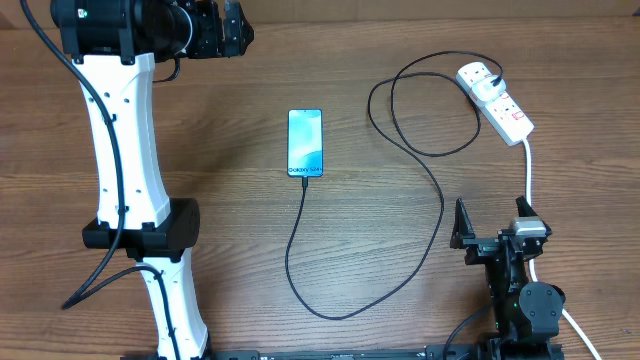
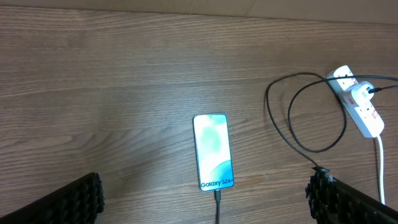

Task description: Plug charger to phone and switch on socket

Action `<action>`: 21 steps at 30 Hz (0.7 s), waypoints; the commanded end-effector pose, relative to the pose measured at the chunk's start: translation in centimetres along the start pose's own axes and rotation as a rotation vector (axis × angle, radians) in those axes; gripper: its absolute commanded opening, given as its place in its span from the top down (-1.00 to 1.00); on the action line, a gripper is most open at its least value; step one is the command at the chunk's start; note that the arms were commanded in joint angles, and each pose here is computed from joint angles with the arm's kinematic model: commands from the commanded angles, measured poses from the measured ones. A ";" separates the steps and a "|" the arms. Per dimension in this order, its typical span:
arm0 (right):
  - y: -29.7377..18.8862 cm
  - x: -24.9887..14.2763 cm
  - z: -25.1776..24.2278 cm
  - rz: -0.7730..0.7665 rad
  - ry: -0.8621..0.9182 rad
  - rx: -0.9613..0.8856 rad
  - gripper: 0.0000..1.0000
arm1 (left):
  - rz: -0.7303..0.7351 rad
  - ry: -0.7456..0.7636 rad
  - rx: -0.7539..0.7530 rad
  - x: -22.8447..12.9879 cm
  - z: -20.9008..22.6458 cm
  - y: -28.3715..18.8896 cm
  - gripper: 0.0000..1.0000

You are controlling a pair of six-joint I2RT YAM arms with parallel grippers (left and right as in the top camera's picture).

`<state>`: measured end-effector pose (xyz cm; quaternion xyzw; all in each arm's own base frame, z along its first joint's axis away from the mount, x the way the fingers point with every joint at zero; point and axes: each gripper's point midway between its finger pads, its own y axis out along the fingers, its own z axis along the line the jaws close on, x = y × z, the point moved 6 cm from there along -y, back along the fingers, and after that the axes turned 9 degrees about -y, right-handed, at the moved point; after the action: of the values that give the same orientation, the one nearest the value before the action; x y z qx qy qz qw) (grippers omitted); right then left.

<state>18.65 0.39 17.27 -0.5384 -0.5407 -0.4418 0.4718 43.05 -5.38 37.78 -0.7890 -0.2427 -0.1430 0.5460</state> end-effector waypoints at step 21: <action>0.0 -0.2 -0.1 -0.004 -0.004 -0.006 -1.00 | -0.135 0.042 0.154 -4.5 0.1 -11.2 -1.00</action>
<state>18.65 0.38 17.27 -0.5386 -0.5409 -0.4418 0.4714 35.36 -3.73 44.06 -0.7431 -0.2909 -0.1768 0.5762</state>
